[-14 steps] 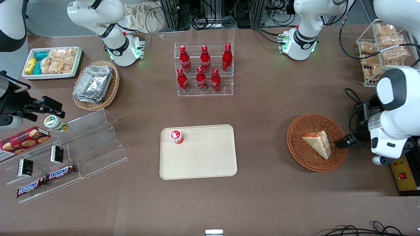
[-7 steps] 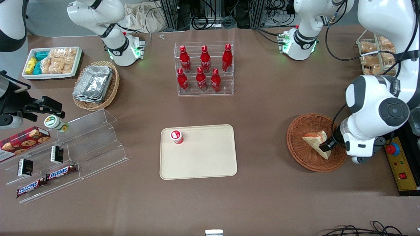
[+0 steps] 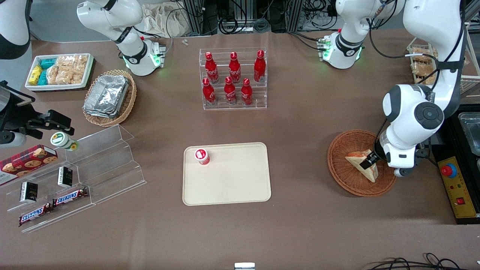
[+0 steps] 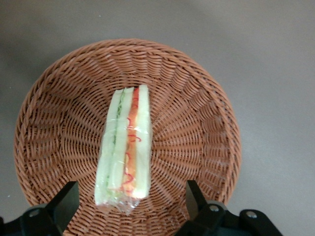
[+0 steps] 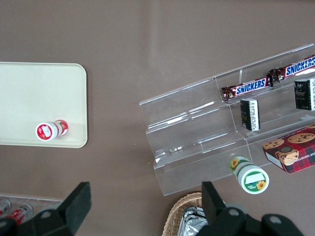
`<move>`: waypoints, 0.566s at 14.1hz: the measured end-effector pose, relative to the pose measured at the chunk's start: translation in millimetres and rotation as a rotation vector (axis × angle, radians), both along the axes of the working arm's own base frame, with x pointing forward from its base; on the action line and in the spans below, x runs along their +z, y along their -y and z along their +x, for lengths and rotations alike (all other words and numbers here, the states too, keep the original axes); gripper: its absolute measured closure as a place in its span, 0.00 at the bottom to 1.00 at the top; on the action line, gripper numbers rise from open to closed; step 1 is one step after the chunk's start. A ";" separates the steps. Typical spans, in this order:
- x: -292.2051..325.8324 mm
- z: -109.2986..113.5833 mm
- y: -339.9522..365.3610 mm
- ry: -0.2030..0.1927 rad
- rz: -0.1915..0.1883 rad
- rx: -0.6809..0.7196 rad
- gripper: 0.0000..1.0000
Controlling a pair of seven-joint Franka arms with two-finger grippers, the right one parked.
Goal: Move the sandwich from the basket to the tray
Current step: 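Lower the open left gripper around the sandwich and close it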
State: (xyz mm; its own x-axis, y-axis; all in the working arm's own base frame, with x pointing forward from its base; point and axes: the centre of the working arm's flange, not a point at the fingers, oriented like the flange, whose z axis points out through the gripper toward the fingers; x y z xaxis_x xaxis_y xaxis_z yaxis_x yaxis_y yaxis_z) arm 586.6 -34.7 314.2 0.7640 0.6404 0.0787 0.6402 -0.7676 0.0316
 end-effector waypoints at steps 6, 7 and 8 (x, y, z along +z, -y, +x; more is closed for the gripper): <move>-15.4 -14.1 -7.2 0.024 -0.004 0.010 0.03; -17.4 -15.1 -7.5 0.034 -0.005 0.010 0.03; -20.3 -16.9 -8.1 0.045 -0.006 0.010 0.03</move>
